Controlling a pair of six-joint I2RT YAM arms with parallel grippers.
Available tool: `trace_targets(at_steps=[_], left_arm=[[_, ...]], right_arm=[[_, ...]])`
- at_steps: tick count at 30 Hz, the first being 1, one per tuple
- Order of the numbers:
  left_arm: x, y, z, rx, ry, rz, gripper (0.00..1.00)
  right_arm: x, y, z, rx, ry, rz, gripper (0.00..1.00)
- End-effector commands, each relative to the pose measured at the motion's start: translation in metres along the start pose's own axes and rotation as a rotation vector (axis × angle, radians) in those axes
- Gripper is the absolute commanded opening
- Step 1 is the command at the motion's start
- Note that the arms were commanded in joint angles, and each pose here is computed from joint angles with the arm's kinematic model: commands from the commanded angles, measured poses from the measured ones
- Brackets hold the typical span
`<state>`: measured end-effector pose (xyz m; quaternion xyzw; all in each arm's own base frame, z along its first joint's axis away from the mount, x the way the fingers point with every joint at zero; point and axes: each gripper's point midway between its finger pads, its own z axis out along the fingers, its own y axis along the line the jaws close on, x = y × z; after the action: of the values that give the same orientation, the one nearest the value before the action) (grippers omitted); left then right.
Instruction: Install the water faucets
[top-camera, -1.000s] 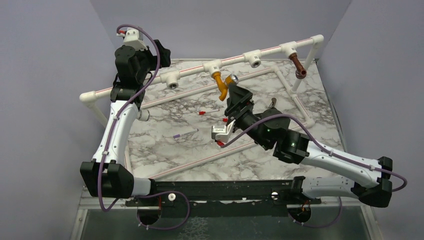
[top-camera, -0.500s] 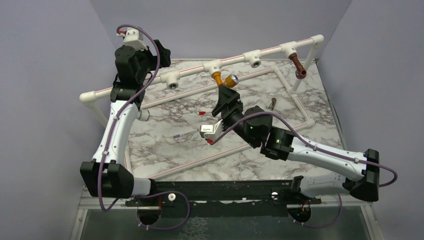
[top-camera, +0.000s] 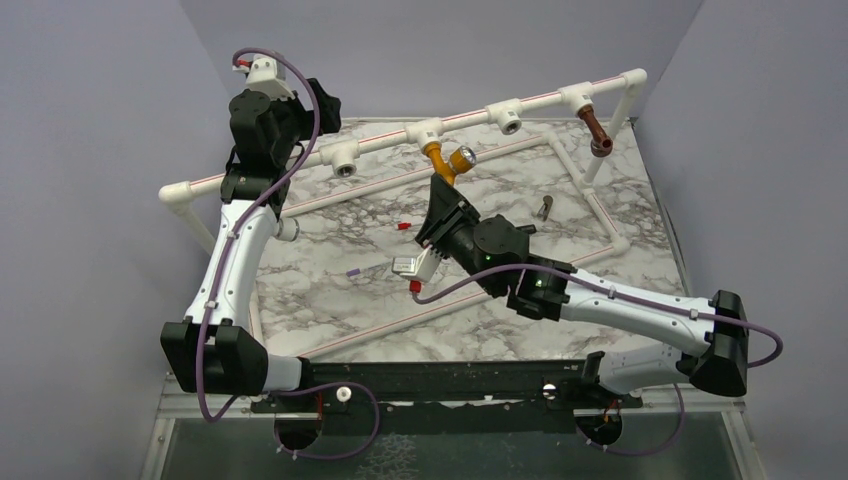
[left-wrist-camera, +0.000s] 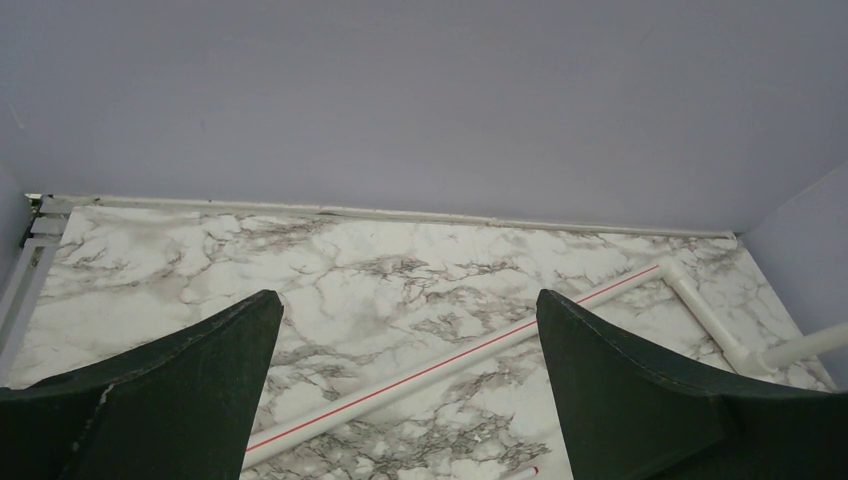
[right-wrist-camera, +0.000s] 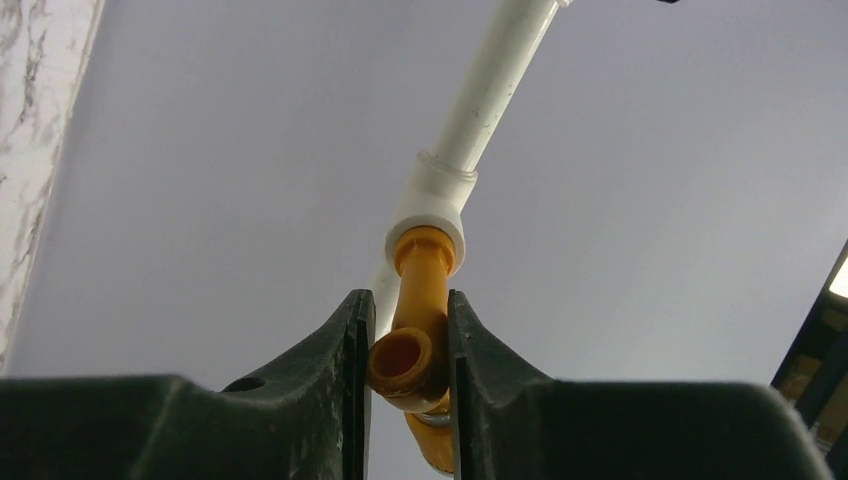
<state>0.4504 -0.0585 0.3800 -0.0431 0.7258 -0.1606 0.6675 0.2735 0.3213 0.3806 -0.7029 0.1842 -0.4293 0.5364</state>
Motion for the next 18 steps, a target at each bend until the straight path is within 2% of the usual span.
trace_targets(at_steps=[1, 4, 13, 18], left_arm=[[0.091, 0.038, 0.001, -0.086, 0.275, -0.048, 0.99], [0.091, 0.038, 0.001, -0.086, 0.276, -0.048, 0.99], [0.091, 0.039, 0.000, -0.090, 0.276, -0.048, 0.99], [0.091, 0.039, 0.000, -0.089, 0.275, -0.048, 0.99]], right_arm=[[0.029, -0.013, -0.012, 0.085, 0.138, 0.133, 0.01], [0.034, -0.019, -0.017, 0.124, 0.139, 0.245, 0.01], [0.030, -0.022, -0.027, 0.237, 0.035, 0.748, 0.01], [0.019, -0.003, -0.020, 0.212, 0.039, 0.793, 0.01]])
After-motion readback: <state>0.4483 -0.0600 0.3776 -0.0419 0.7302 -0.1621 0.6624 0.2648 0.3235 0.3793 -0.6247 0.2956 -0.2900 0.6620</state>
